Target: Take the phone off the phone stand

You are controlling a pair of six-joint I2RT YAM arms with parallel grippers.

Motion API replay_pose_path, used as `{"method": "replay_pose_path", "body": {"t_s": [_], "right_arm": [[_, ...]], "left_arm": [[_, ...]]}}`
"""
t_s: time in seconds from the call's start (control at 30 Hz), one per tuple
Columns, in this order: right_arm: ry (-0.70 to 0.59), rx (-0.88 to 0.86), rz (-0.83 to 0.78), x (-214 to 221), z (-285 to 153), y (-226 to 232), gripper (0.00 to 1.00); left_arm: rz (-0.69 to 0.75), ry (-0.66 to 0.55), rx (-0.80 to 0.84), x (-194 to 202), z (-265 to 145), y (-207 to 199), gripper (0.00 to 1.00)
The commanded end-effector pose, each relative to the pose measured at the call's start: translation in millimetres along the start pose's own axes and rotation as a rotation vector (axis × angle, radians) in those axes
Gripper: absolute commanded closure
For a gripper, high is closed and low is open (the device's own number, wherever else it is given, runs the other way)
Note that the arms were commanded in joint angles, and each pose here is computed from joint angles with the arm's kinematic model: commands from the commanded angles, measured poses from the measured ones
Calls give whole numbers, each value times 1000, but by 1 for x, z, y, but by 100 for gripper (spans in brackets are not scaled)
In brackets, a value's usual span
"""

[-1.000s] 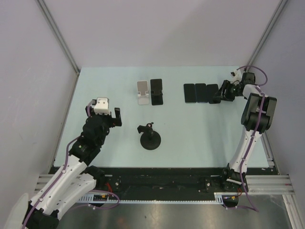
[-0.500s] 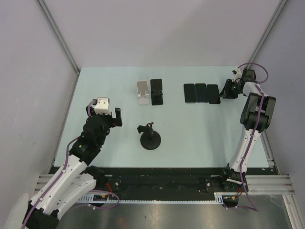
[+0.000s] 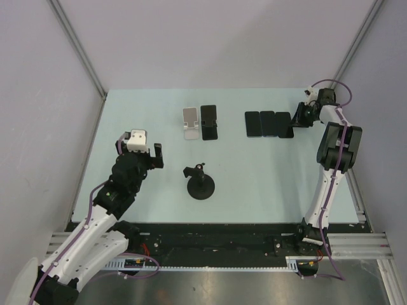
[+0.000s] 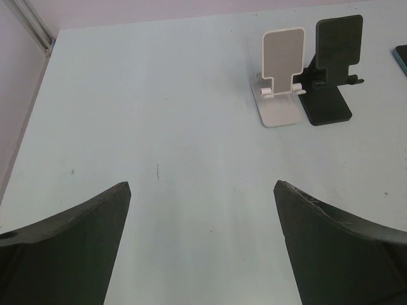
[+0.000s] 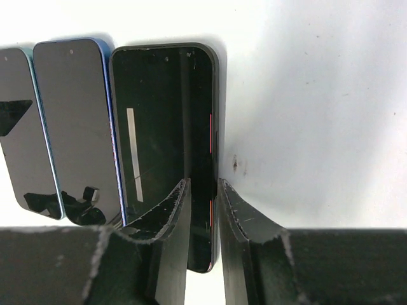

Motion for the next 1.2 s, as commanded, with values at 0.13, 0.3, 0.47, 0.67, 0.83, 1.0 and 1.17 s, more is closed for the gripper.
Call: {"method": "replay_pose_path", "body": {"t_s": [0.13,0.3,0.47,0.67,0.83,1.0,1.17], "right_arm": [[40,-39,-14,5,17,11,74],[16,-39,-16,-4,13,15,74],[-40,-7,-15,-23,-5,16,69],[-161,24,10,-52,-47,23,56],[-224,27,128,-39,-70,32,55],[-297,-3,279,-20,-95,44,53],[-291,-42,407,9,-89,58,53]], "left_arm": [[17,-23,19,-4,2,-4,0],[16,-23,19,-4,3,-4,0],[14,-25,21,-5,2,-4,0],[8,-27,38,-5,1,-7,0],[-2,-39,57,-8,-1,-9,0],[-7,-43,88,-9,-3,-16,0],[-11,-52,121,-12,-7,-23,0]]}}
Point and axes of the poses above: each gripper's point midway between its finger pads, its own z axis out along the fingers, its own y axis along the line the jaws close on, x = y × z, the point moved 2 cm from there along -z, back along the fingers, and after that the axes turned 7 degrees about -z, right-handed, at the moved point
